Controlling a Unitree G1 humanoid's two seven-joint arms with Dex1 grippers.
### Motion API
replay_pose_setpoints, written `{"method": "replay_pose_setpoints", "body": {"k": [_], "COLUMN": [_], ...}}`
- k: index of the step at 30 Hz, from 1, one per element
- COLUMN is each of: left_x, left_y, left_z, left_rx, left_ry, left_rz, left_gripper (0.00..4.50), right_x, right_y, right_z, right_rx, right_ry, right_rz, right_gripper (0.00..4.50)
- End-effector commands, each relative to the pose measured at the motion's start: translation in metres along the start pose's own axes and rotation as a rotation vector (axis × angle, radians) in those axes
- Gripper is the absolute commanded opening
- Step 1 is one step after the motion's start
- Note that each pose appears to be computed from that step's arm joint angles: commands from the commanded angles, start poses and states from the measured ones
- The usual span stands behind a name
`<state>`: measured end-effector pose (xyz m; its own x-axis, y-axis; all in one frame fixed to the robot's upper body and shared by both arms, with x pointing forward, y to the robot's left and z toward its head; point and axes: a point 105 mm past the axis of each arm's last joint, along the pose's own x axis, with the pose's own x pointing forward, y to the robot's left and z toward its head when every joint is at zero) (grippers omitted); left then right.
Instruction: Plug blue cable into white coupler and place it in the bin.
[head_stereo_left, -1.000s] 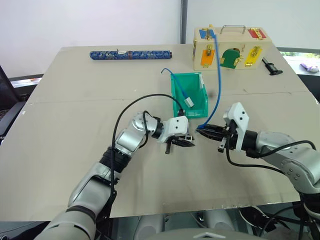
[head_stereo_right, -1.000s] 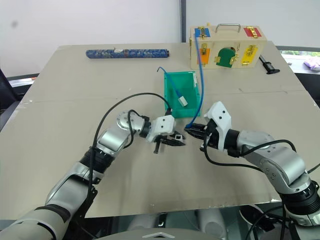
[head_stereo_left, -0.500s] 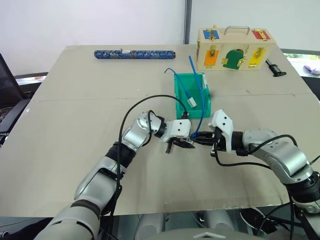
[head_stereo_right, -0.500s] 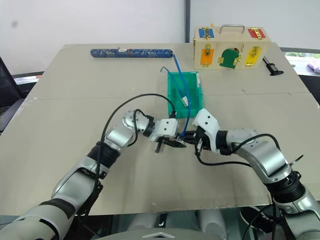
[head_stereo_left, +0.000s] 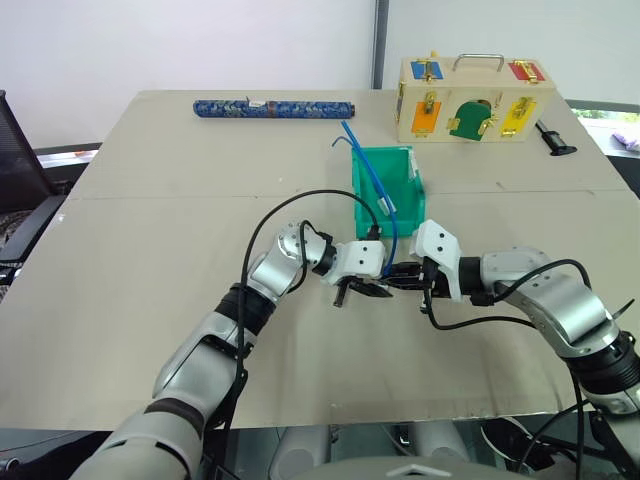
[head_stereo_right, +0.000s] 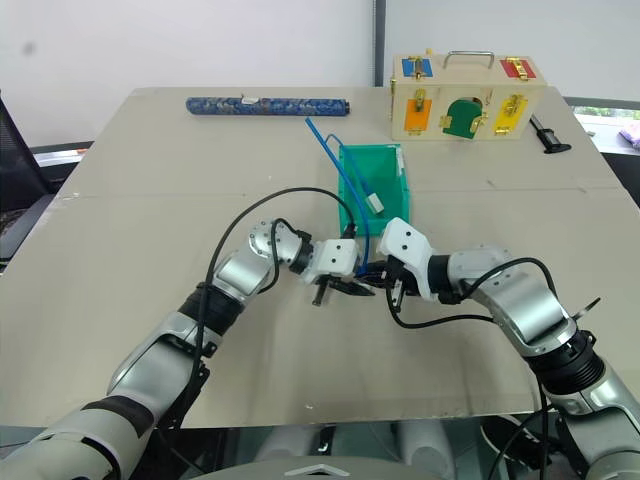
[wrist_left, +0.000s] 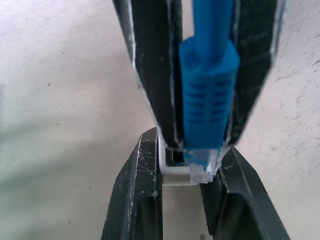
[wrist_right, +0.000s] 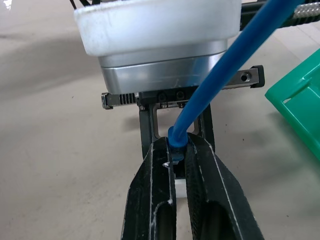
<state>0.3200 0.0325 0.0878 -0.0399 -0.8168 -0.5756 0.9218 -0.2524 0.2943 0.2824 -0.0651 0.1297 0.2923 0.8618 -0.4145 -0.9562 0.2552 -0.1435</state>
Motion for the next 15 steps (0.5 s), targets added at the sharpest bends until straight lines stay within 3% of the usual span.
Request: {"method": "replay_pose_setpoints", "body": {"k": [1,15], "left_x": [0.0012,0.0046], "left_y": [0.0003,0.0007], "left_z": [-0.0009,-0.0003], "left_rx": [0.013,0.028], "left_ry": [0.022,0.015], "left_rz": [-0.014,-0.019], "left_gripper": [0.4,0.4], "right_x": [-0.0071,-0.0088], "right_y": [-0.0081,-0.01], "right_z": [-0.0018,-0.0034], "right_rx": [0.031,0.055], "right_ry": [0.021,0.044], "right_rz": [-0.023,-0.028], "right_gripper": [0.0,0.0]}}
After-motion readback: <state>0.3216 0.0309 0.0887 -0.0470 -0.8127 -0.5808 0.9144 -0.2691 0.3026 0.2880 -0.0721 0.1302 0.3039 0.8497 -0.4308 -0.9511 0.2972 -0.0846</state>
